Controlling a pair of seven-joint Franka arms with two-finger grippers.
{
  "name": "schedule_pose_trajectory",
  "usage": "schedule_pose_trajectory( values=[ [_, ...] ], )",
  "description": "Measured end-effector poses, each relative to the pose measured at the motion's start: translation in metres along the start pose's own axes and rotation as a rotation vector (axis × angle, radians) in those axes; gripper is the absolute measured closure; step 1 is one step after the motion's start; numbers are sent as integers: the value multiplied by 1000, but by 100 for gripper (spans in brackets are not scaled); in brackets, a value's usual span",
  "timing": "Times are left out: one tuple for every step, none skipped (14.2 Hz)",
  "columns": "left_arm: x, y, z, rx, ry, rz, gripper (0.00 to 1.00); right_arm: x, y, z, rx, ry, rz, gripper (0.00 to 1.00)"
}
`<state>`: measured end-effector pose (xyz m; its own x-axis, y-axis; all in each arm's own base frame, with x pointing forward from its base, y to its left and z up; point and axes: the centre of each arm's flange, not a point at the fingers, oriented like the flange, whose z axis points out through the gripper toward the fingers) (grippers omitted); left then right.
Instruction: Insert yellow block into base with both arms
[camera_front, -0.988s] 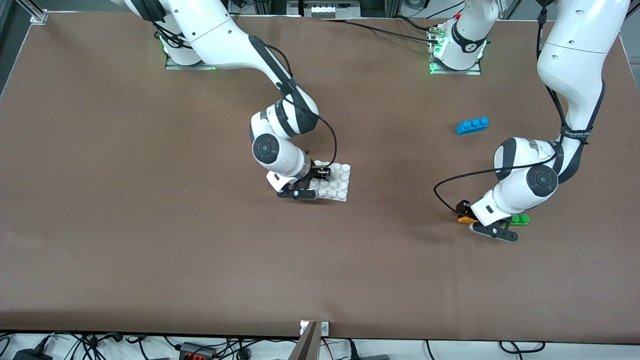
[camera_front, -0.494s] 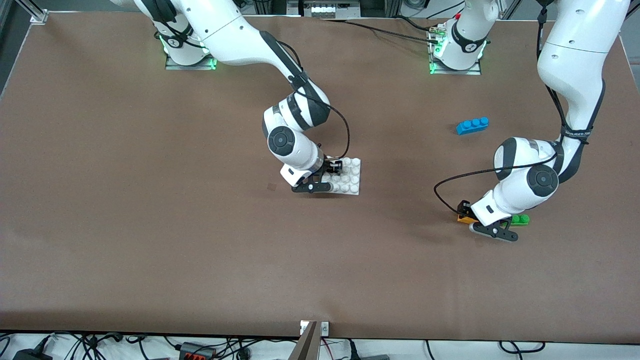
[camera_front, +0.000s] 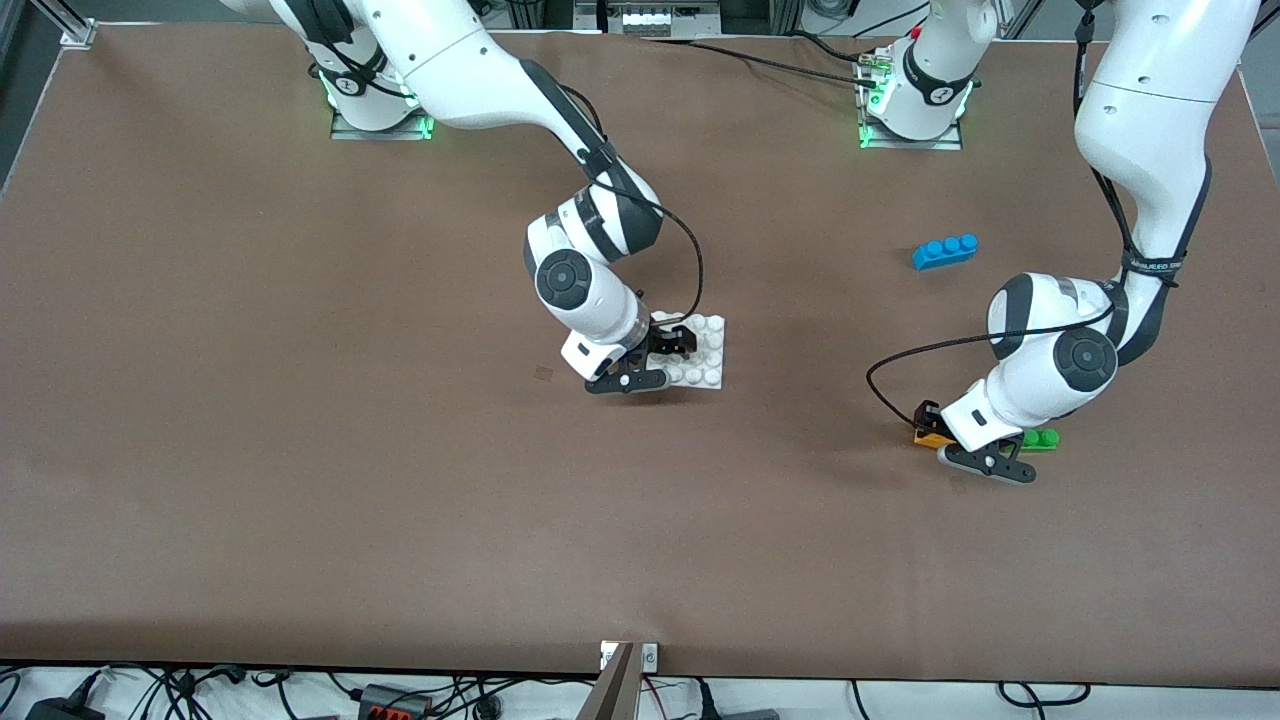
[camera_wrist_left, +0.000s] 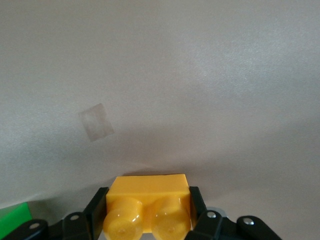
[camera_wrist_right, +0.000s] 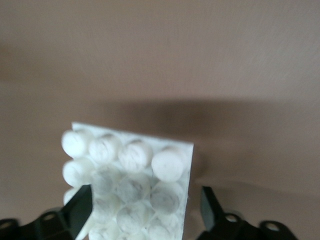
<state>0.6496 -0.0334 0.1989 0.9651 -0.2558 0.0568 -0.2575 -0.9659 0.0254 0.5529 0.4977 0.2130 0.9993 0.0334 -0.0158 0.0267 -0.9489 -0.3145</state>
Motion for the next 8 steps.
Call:
schedule_pose_trajectory(
  values=[
    [0,1,0,-1,-2,1,31,9,4,-23,-26,-10,-2,0],
    [0,2,-1,-2,-5,4,31,18,12,-52,-66,-20,-8,0],
    [1,5,-3,-3,-6,7,31,26,22,-83,-116,-26,-19,0],
    [2,8,-5,-4,-8,12,31,32,31,-115,-170,-29,-32,0],
    [3,14,-8,-8,-9,19,31,35,41,-147,-230,-33,-43,0],
    [5,22,-12,-14,-7,23,31,35,53,-179,-291,-45,-46,0],
    [7,32,-17,-20,-10,20,31,34,66,-212,-346,-62,-40,0],
    [8,42,-20,-26,-19,11,31,32,80,-245,-385,-81,-38,0]
  ],
)
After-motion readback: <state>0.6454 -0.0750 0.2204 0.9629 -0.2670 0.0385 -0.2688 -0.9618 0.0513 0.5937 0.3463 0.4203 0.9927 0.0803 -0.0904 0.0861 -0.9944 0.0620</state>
